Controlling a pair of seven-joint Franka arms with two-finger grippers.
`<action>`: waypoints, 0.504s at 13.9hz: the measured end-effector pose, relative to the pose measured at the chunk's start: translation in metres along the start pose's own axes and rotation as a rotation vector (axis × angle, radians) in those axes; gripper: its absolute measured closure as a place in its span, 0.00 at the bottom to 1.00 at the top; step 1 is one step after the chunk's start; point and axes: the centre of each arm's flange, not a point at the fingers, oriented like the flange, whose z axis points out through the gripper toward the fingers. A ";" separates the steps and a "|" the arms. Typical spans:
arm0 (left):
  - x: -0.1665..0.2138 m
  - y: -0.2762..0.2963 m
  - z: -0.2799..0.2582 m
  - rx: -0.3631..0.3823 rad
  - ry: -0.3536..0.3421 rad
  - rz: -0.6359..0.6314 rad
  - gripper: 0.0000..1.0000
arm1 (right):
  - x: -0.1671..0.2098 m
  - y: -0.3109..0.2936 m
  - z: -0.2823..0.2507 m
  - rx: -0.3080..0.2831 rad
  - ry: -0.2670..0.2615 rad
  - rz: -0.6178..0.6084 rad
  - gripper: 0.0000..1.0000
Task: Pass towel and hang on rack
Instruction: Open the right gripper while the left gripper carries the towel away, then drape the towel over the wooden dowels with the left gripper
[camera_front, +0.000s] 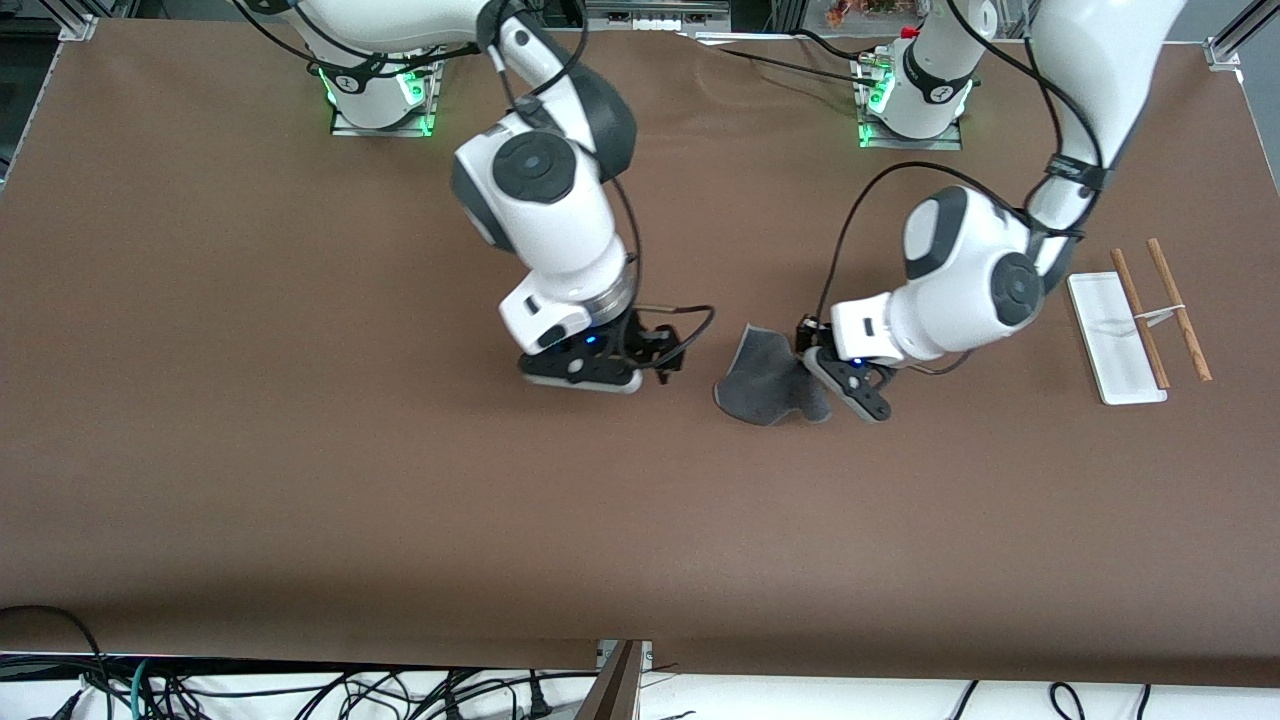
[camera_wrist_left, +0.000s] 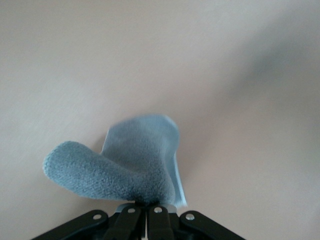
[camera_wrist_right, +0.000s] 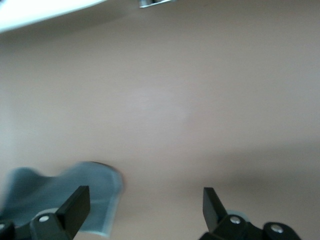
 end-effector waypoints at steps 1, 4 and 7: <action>-0.008 -0.020 -0.013 -0.018 -0.025 -0.028 0.98 | 0.011 0.018 -0.002 -0.038 -0.014 -0.039 0.00; -0.048 -0.096 -0.072 -0.080 -0.074 -0.045 0.98 | 0.047 0.072 -0.016 -0.126 -0.032 -0.137 0.00; -0.117 -0.176 -0.135 -0.155 -0.089 -0.105 0.98 | 0.090 0.138 -0.039 -0.175 -0.028 -0.166 0.00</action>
